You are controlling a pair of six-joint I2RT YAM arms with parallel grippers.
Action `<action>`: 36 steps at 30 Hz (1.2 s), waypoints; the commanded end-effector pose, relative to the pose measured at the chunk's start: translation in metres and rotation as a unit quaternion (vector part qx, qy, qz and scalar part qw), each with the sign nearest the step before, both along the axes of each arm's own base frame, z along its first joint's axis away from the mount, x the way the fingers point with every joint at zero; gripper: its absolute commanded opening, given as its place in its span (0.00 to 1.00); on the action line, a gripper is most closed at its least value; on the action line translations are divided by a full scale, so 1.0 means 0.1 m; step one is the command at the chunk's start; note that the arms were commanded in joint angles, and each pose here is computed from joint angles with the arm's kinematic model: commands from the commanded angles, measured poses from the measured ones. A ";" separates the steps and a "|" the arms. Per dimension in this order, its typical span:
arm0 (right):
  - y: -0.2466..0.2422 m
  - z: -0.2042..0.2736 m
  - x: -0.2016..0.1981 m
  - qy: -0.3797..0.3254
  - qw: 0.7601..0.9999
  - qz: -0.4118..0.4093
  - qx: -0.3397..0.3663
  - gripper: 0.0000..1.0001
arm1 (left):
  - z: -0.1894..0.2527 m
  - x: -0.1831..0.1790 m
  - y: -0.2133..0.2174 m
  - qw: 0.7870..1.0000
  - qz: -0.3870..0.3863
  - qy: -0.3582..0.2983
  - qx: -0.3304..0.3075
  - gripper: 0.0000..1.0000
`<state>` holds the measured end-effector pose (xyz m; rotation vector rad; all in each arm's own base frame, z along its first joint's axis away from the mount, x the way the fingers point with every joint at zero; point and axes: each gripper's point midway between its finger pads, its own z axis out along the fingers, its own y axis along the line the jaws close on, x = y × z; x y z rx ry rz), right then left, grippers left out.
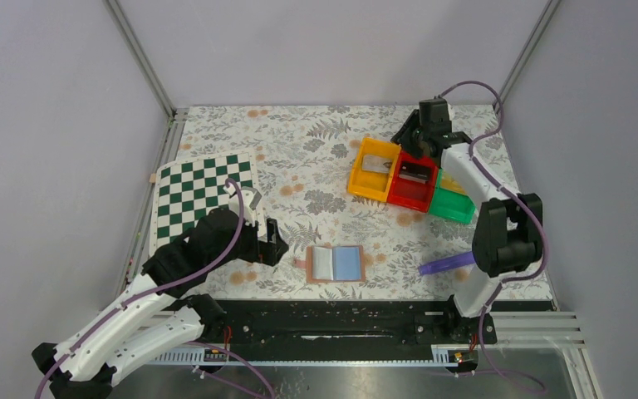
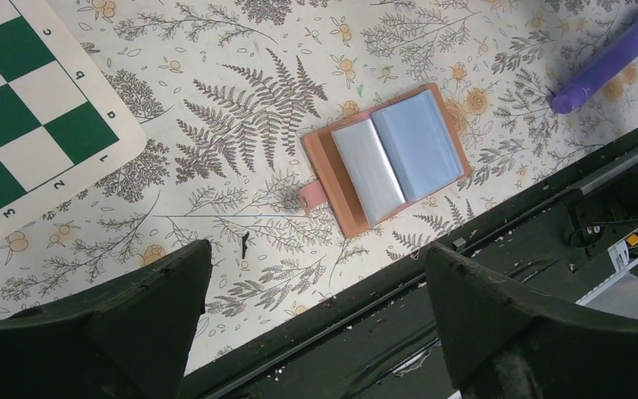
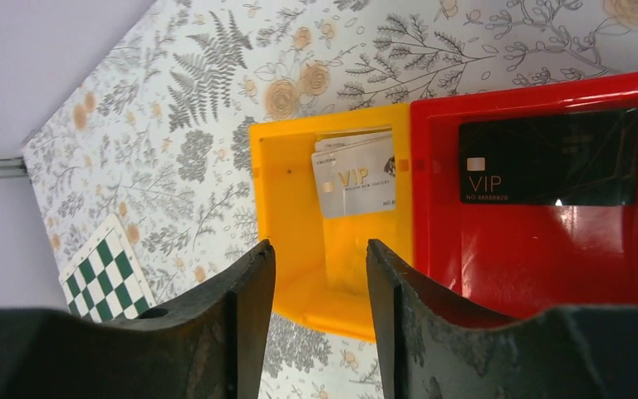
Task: Take the credit cards out of the card holder
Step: Place the credit card in the storage box, then reset both arms
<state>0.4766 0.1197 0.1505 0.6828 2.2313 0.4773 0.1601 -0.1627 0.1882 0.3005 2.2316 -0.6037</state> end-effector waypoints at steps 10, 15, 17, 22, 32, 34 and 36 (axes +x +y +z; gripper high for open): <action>0.38 0.41 -1.16 -0.029 0.984 0.174 -0.018 0.52 | 0.13 0.06 0.01 1.000 0.015 -0.023 -0.013 0.99; 0.54 0.47 -1.91 -0.048 0.964 0.255 -0.063 0.58 | 0.29 0.01 -0.04 0.998 0.010 -0.030 -0.054 0.99; 0.53 0.50 -2.19 -0.056 0.957 0.276 -0.066 0.64 | 0.38 -0.01 -0.08 0.996 0.006 -0.038 -0.083 0.99; 0.33 0.55 -2.69 -0.082 0.949 0.297 -0.072 0.83 | 0.62 0.00 -0.10 0.985 0.014 -0.083 -0.153 0.99; 0.05 0.36 -3.10 -0.114 0.952 0.275 -0.070 0.99 | 0.46 0.13 -0.10 0.979 0.061 -0.077 -0.176 0.99; 0.00 0.33 -3.09 -0.118 0.957 0.257 -0.070 0.99 | 0.37 0.14 -0.11 0.981 0.065 -0.069 -0.171 0.99; -0.03 0.38 -3.07 -0.126 0.960 0.241 -0.067 0.99 | 0.31 0.14 -0.10 0.981 0.069 -0.066 -0.168 0.99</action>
